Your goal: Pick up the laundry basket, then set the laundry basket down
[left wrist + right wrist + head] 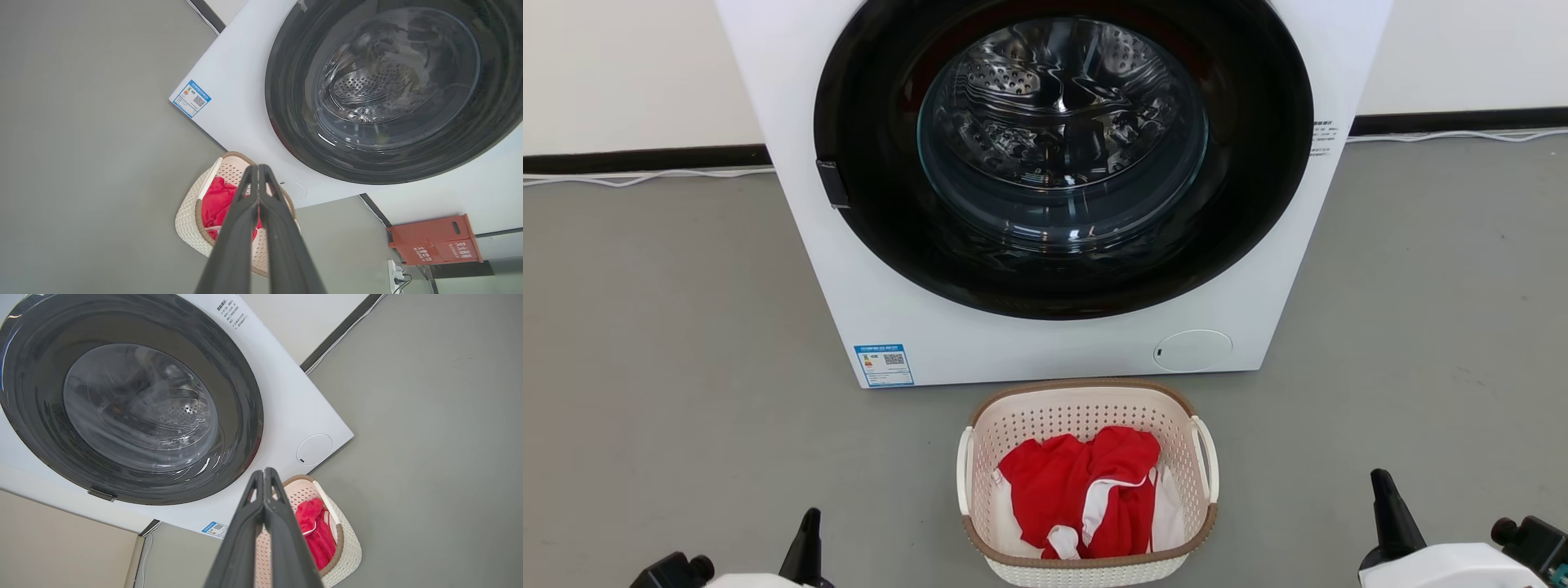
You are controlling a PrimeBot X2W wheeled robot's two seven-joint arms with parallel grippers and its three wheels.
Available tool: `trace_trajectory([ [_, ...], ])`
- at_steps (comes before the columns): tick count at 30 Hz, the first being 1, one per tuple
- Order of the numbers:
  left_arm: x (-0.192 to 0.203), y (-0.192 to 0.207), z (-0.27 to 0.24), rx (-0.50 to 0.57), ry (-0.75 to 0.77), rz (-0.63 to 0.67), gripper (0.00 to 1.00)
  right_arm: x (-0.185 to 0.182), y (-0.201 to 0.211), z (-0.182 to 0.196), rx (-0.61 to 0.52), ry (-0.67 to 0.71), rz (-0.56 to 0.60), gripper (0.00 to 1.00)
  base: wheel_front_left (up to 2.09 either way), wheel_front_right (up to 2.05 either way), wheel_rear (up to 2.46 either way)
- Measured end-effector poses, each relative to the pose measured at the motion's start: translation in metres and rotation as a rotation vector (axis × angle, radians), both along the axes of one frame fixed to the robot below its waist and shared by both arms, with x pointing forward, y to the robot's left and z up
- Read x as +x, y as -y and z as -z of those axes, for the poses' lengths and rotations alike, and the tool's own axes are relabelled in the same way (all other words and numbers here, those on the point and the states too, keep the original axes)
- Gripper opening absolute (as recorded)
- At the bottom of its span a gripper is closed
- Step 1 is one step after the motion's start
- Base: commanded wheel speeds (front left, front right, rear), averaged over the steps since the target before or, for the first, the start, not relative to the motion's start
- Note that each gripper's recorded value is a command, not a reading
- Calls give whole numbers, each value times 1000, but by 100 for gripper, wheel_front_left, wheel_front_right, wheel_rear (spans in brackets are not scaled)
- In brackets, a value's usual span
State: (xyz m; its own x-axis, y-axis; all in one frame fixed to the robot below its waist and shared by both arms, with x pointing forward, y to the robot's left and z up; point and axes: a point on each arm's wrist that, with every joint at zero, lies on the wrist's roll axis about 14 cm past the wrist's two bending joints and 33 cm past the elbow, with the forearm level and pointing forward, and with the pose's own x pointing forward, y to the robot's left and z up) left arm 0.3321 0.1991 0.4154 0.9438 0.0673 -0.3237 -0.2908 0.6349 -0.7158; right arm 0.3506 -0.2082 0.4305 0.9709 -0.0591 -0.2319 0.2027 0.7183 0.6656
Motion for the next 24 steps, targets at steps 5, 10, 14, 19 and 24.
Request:
trace_trajectory([
  [5, 3, 1, -3, -50, 10, -5, 0, 2, 0, -2, 62, 7, 15, 0, 0, 0, 0],
  [10, 4, 2, -5, -102, 19, -15, 0, 7, -1, -10, 122, 34, 29, 0, 0, 0, 0],
  [14, 7, 3, -7, -149, 25, -21, 0, 8, -1, -11, 171, 34, 36, 0, 0, 0, 0],
  [19, 13, 3, -15, -201, 53, -28, 0, 8, -1, -11, 233, 37, 48, 0, 0, 0, 0],
  [24, 14, 4, -16, -252, 59, -35, 0, 8, -1, -13, 294, 44, 60, 0, 0, 0, 0],
])
